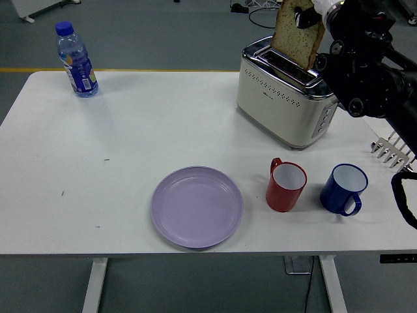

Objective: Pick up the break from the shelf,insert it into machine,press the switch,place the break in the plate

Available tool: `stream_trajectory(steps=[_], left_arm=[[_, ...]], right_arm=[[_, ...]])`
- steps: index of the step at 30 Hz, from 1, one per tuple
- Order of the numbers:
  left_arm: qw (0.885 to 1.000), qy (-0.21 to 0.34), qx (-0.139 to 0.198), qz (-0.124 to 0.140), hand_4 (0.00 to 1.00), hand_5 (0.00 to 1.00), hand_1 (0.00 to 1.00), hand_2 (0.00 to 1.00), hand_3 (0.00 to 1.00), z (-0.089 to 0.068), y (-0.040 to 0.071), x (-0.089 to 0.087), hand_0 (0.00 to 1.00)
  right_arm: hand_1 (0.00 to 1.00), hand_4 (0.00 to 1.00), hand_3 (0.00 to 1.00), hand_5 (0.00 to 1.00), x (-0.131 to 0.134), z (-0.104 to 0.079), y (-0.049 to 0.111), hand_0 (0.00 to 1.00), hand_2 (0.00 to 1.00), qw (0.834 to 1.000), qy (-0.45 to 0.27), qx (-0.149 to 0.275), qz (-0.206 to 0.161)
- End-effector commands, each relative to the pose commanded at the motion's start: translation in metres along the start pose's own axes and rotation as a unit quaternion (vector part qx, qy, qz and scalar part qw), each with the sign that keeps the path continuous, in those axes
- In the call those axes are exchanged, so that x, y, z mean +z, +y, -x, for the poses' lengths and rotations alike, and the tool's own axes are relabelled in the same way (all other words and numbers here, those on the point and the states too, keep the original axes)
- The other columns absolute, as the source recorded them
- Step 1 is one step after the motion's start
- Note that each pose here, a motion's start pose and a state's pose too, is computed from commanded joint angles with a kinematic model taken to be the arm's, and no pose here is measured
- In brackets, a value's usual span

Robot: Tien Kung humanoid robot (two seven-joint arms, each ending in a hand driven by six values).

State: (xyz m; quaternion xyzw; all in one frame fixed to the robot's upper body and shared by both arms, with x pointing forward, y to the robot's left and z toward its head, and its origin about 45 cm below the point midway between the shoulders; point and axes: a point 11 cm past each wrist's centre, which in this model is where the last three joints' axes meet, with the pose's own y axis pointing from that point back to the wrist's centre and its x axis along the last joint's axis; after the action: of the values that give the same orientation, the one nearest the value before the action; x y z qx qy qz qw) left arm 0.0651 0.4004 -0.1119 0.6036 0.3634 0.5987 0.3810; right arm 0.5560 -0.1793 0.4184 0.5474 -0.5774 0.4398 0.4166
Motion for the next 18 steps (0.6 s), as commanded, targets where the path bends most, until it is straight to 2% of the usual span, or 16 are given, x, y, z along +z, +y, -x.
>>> stream_trajectory(steps=[18], left_arm=[[1.000,0.002,0.002,0.005,0.261,0.802,0.435,0.422,0.506,-0.001,0.001,0.005,0.623]], right_arm=[[0.244,0.474,0.510,0.002,0.004,0.015,-0.001,0.153,0.375,1.000,0.010,-0.013,0.008]])
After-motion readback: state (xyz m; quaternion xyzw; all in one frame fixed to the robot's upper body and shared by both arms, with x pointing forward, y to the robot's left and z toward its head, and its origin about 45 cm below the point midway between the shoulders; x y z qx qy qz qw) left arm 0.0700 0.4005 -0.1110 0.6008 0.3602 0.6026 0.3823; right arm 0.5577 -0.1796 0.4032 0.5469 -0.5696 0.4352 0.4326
